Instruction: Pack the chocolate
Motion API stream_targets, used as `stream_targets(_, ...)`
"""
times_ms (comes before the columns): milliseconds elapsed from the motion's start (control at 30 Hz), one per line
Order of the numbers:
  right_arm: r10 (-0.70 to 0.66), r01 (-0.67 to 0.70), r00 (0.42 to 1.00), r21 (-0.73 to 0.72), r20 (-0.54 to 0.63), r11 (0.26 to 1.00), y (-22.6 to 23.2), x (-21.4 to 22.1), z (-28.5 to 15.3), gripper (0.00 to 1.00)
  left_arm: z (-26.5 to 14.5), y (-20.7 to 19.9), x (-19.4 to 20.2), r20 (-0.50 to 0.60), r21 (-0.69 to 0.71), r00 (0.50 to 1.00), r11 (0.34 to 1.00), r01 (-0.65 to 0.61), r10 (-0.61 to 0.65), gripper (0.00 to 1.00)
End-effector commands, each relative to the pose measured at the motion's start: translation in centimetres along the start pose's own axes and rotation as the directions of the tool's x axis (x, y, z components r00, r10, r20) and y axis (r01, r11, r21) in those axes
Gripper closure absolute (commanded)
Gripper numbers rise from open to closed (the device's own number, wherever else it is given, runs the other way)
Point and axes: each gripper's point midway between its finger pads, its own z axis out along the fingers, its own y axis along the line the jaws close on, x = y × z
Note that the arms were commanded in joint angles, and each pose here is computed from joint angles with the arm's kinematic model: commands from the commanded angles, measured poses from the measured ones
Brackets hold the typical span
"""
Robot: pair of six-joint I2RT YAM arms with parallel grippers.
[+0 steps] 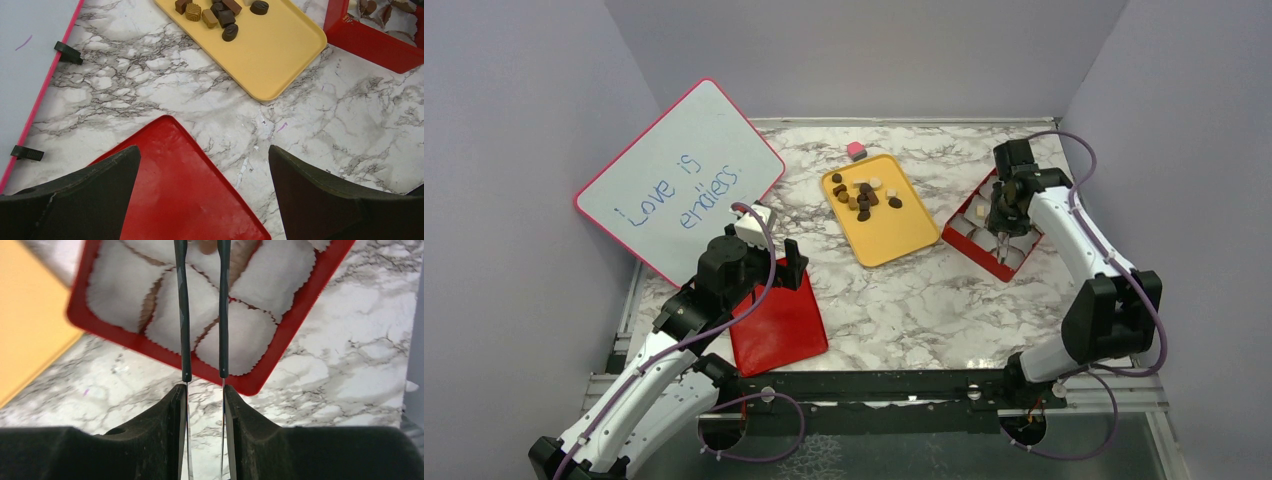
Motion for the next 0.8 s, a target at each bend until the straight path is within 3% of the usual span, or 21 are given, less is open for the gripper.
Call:
stream_targets(0,0.019,0.009,0.990,-0.201,0.138,0.980,2.3,-2.9,-4.2,0.65,0.0,-0.5,-0.4,0.022,0.026,1.000,1.000,-0.001,0.000,0.01)
stream_targets(367,-0.129,0.263,0.943,-0.445,0.308,0.856,9.8,-3.8,-8.5,0.64,-0.5,-0.5,-0.9,0.048,0.027,0.999,1.000,-0.002,0.001,0.01)
stream_targets(767,-0.354,0.447,0.891,-0.406,0.285,0.797,15.1,-2.6,-3.1,0.63,-1.0,-0.7,-1.3,0.072,0.041,0.997,0.999,-0.005,0.002,0.01)
